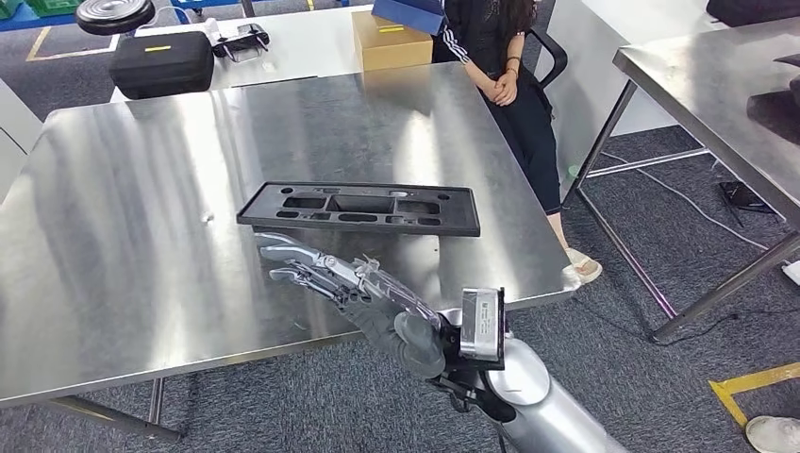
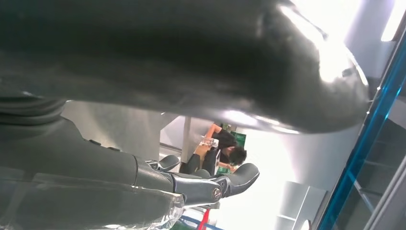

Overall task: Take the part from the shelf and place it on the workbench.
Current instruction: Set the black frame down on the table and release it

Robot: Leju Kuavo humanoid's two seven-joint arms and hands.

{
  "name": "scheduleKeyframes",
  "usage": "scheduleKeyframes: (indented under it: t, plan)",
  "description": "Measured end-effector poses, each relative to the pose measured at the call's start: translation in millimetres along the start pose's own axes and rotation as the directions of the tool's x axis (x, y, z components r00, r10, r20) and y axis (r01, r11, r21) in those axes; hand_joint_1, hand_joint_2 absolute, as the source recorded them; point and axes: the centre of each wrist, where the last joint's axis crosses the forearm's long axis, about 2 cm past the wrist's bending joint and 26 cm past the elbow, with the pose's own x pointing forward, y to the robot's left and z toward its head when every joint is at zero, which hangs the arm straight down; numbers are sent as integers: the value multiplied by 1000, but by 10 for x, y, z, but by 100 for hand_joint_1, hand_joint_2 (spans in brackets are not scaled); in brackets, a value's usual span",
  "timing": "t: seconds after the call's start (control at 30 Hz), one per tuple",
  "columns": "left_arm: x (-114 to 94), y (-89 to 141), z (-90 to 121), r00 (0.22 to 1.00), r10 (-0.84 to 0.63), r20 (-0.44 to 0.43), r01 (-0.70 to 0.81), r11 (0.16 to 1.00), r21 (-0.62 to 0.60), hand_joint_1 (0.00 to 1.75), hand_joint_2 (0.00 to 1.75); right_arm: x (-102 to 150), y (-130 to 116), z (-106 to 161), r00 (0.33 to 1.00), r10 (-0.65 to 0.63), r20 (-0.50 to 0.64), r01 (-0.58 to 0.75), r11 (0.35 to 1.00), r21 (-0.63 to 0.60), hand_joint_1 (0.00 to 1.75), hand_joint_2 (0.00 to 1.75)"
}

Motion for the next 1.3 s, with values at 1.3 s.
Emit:
scheduleKeyframes:
  t: [1.3]
  plan:
    - [11, 16, -10, 1000, 22, -17, -22, 1000, -7, 0, 0, -52, -2, 40, 1000, 3, -26, -3, 1000, 0, 0, 0]
